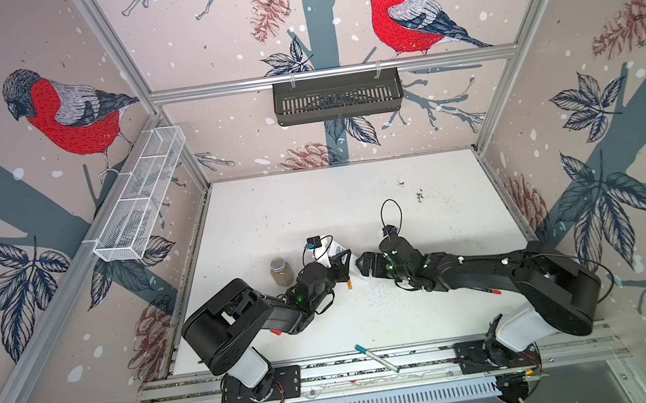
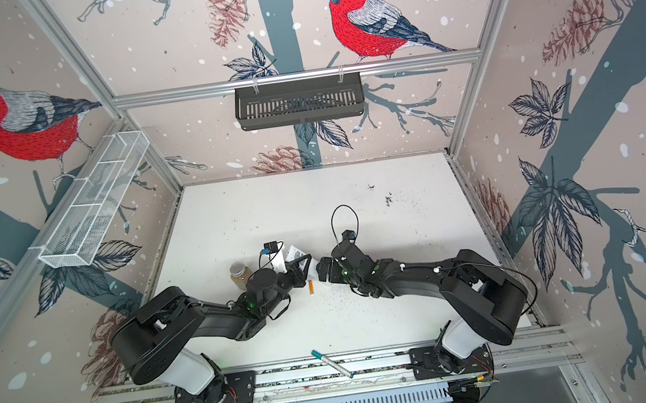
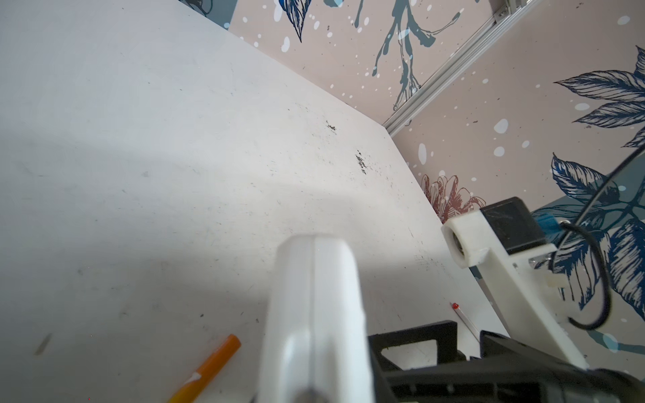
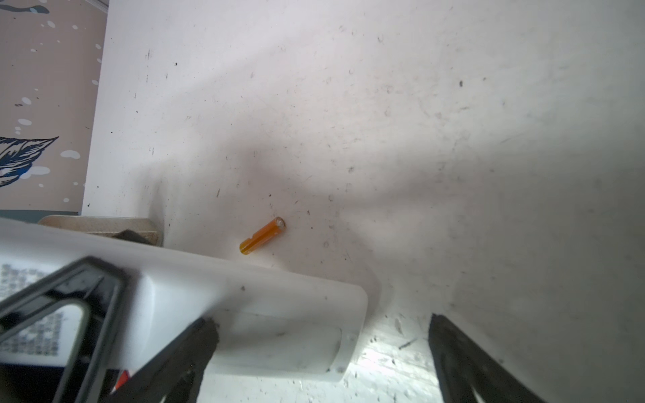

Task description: Load the batteries into the remote control

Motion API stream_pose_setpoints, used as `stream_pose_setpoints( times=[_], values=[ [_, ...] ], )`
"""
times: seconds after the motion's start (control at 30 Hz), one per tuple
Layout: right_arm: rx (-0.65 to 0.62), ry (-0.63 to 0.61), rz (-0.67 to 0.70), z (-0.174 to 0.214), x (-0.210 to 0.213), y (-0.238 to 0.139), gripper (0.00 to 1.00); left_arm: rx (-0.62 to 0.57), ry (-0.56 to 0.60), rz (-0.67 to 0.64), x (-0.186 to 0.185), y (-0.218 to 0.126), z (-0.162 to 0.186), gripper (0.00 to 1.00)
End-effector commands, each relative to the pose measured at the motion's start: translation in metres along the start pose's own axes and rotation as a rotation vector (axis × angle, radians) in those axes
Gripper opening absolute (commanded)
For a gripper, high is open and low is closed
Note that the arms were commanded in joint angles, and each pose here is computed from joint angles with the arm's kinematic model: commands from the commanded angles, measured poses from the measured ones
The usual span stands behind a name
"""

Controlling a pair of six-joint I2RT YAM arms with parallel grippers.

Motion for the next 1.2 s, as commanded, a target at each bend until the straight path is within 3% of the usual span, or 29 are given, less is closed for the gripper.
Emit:
stream_pose_setpoints(
  times=[0.0,0.13,0.57,1.17],
  values=[
    [0.009,-0.08,0.322,0.011,-0.025,0.002,0.99,0.108,0.078,0.079,-0.006,-0.003,0.01,0.0],
    [0.012,-0.139,0.376,0.009,-0.02,0.004,0.99,0.104,0.105,0.052,-0.006,-0.005,0.009,0.0],
    [0.014,-0.157,0.327,0.003,-0.016,-0.003,1.0,0.119,0.136,-0.058,-0.001,-0.004,0.011,0.0],
    [-0.021,-0.158,0.288,-0.003,-0.015,-0.017,1.0,0.142,0.127,-0.052,0.0,0.001,0.015,0.0]
  ],
)
Point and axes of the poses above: each gripper's point midway between its finger pads, its own y axis out along the fingers, its own x axis along the line the jaws close on, z = x × y, the point moved 10 cm from there along -y, back along the fingers, and after that the axes turned 6 degrees about y, right-handed, at the moved point
